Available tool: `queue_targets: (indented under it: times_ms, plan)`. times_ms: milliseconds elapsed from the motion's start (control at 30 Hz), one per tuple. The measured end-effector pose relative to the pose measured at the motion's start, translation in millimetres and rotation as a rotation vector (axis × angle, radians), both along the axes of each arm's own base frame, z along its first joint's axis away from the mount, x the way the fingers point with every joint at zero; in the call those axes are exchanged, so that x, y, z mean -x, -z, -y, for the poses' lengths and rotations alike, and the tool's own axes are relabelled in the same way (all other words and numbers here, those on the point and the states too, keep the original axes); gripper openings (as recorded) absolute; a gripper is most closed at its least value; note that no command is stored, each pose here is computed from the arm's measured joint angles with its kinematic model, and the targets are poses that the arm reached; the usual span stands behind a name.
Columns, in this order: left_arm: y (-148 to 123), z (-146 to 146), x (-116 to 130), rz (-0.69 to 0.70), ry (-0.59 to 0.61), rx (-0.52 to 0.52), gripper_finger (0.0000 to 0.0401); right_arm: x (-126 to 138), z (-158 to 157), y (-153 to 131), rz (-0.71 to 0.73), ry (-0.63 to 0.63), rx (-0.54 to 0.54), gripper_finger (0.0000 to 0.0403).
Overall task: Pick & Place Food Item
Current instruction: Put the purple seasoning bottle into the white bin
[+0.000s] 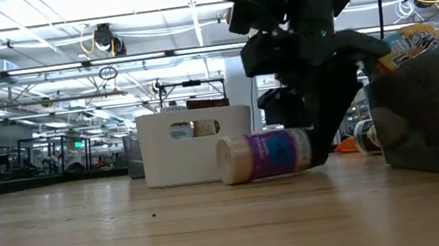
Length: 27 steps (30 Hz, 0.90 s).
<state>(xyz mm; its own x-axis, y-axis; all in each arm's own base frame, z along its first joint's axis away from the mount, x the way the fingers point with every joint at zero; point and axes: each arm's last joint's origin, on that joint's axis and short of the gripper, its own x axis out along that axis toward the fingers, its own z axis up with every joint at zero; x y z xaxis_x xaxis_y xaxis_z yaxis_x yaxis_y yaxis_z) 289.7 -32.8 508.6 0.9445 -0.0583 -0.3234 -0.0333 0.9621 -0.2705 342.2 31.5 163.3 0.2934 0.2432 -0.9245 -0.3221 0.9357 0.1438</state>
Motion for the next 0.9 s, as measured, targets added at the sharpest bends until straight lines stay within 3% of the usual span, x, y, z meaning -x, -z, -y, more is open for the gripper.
queue_targets:
  times_ms: [300,567,767,900]
  plan:
    - [0,0,0,-0.004,-0.007,0.018,0.0186,18,1,-53,0.133,0.005,-0.028,0.0191]
    - [7,-1,2,-0.076,-0.041,0.077,0.0186,60,6,-119,0.285,0.087,-0.018,0.0191]
    - [15,-4,-9,-0.095,-0.217,0.129,0.0186,94,13,-160,0.455,0.211,0.047,0.0191]
    - [24,-15,-24,-0.093,-0.405,0.275,0.0186,110,19,-177,0.536,0.294,0.094,0.0191]
